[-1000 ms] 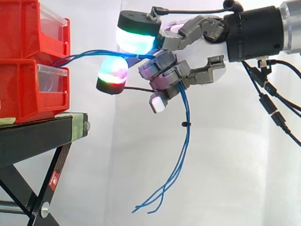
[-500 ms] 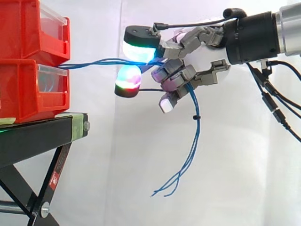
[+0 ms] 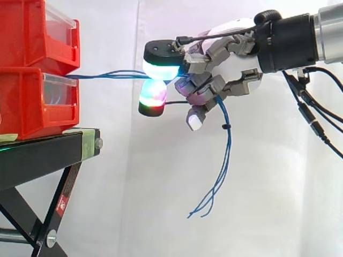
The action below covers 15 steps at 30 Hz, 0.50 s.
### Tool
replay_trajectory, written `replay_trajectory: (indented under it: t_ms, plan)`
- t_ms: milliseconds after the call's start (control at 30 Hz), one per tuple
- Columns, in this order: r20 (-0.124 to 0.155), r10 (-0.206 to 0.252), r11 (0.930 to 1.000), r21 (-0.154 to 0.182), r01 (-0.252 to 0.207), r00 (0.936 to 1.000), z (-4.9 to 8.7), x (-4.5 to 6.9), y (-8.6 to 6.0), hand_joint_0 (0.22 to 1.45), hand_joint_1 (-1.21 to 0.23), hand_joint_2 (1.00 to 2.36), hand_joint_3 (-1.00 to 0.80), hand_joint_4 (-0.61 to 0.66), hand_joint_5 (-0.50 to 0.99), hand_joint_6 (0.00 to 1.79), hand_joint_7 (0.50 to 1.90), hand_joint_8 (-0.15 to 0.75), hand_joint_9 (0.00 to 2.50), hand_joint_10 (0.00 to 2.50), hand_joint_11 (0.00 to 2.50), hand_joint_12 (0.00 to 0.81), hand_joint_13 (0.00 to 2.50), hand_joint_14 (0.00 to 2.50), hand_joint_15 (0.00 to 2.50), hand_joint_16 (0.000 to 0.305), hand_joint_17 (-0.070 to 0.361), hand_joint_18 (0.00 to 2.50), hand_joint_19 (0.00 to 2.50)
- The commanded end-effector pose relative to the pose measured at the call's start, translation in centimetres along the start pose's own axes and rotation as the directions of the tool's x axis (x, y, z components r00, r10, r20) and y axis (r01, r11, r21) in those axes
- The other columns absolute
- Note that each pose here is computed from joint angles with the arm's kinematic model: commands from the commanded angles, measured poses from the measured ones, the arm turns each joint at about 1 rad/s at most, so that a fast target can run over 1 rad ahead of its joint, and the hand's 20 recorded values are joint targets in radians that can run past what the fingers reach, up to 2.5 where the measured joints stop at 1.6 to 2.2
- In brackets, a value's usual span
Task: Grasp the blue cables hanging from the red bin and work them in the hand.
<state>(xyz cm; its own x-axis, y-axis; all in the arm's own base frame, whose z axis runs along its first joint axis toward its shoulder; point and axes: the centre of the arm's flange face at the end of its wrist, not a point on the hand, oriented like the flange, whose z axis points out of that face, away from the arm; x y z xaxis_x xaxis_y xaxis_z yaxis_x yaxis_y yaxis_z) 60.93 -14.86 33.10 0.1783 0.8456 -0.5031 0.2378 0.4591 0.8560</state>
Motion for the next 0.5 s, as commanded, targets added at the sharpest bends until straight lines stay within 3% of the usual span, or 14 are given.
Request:
replay_trajectory:
  t_ms: [0, 167, 333, 467]
  plan:
    - [0.002, -0.019, 0.9998, 0.000, 0.019, 0.9998, 0.02, -0.02, -0.01, 0.77, -0.66, 1.00, -1.00, 0.24, 0.32, 0.45, 1.22, 0.378, 0.67, 2.50, 2.50, 0.484, 1.00, 2.50, 1.72, 0.053, 0.120, 1.15, 0.60]
    - [0.016, -0.056, 0.9984, -0.010, 0.056, 0.9983, 0.18, -0.10, 0.13, 0.77, -0.66, 1.00, -1.00, 0.25, 0.32, 0.46, 1.22, 0.376, 0.68, 2.50, 2.50, 0.485, 1.00, 2.50, 1.72, 0.054, 0.120, 1.15, 0.60]
    - [0.065, -0.082, 0.9965, 0.021, 0.081, 0.9945, 0.18, -0.83, -0.26, 0.76, -0.65, 1.00, -1.00, 0.25, 0.32, 0.46, 1.23, 0.377, 0.68, 2.50, 2.50, 0.487, 1.00, 2.50, 1.73, 0.054, 0.122, 1.15, 0.60]
    - [0.082, -0.093, 0.9953, 0.033, 0.091, 0.9923, 0.17, -1.00, -0.36, 0.76, -0.65, 1.00, -1.00, 0.25, 0.32, 0.46, 1.22, 0.379, 0.68, 2.50, 2.50, 0.487, 1.01, 2.50, 1.74, 0.054, 0.122, 1.15, 0.58]
